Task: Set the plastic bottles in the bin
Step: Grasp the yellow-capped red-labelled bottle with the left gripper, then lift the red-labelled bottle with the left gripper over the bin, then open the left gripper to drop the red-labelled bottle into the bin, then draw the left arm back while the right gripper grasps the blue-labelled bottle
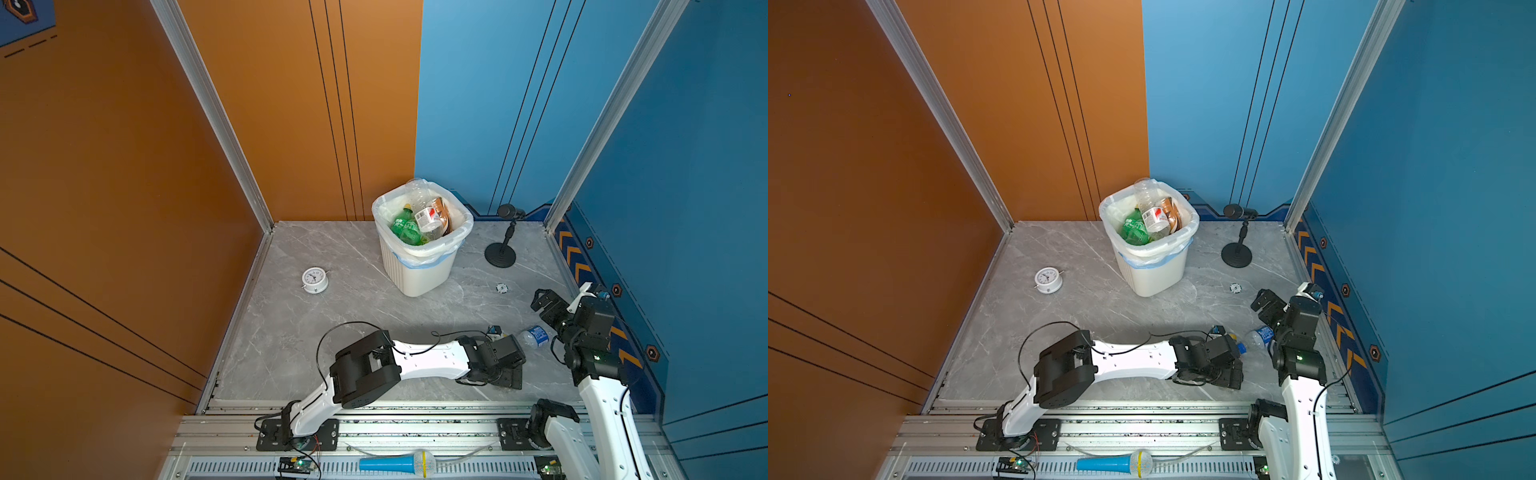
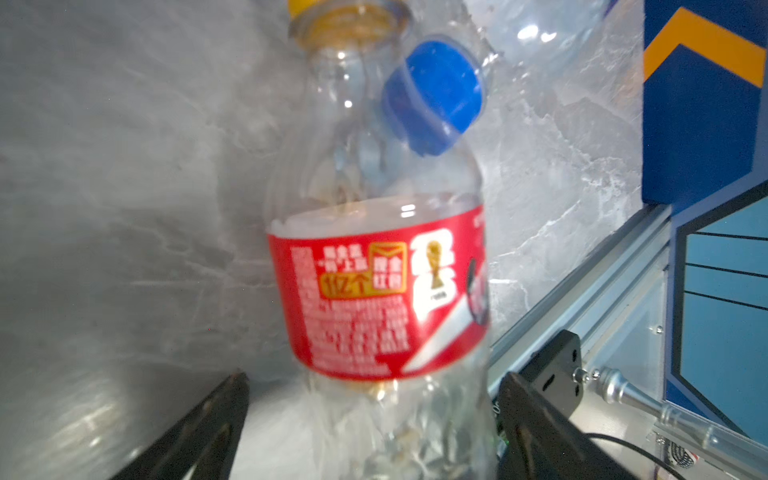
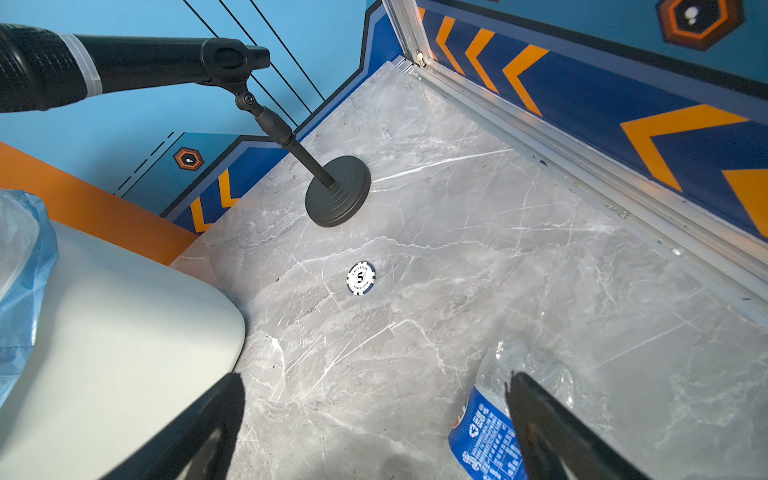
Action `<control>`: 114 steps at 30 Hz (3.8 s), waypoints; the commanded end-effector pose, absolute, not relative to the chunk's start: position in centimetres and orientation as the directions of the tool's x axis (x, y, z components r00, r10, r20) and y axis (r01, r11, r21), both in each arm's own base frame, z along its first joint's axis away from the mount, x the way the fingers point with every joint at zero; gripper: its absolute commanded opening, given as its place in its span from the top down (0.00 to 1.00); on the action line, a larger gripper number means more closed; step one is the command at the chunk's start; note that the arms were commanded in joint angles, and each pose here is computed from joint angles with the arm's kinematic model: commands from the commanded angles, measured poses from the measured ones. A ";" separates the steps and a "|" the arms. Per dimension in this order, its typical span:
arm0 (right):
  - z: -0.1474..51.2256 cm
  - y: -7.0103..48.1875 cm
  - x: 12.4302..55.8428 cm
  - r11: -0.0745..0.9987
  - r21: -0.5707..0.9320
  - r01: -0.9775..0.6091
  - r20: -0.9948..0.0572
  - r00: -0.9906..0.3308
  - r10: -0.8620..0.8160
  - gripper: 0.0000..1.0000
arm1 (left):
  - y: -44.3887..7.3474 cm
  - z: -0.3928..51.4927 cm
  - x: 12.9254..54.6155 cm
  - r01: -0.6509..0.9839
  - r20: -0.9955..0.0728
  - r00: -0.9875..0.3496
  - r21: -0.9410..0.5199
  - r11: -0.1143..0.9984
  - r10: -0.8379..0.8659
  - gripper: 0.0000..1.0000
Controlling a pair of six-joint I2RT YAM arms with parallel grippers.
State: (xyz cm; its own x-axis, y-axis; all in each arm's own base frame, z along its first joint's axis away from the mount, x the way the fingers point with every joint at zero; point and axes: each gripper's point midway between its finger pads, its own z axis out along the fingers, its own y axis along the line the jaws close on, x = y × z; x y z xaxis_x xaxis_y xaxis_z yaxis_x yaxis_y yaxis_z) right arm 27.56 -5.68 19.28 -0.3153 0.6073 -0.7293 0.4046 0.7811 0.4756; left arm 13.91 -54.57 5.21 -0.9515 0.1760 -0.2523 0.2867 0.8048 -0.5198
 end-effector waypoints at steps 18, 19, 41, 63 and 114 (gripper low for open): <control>19.6 -5.4 27.8 0.786 0.492 0.375 -0.731 -0.312 0.607 0.00 | -52.5 6.4 15.9 0.224 -0.244 -0.965 -0.588 0.777 0.093 0.45; 19.7 -5.4 27.9 0.786 0.494 0.373 -0.732 -0.311 0.607 0.00 | -52.0 7.1 16.1 0.230 -0.262 -0.961 -0.589 0.774 0.086 0.45; 21.0 -2.2 30.9 0.825 0.486 0.288 -0.730 -0.387 0.564 0.00 | -33.8 33.9 28.3 0.488 -0.838 -0.543 -0.365 0.793 -0.051 0.45; 20.4 0.2 31.9 0.868 0.426 0.254 -0.732 -0.467 0.496 0.00 | -26.9 38.7 43.6 0.315 -0.832 -0.459 -0.479 0.819 -0.311 0.44; 7.0 -3.6 23.2 0.620 0.364 0.695 -0.359 -0.509 0.782 0.00 | -9.2 23.2 32.5 0.001 -0.901 -0.339 -0.290 0.957 -0.272 0.02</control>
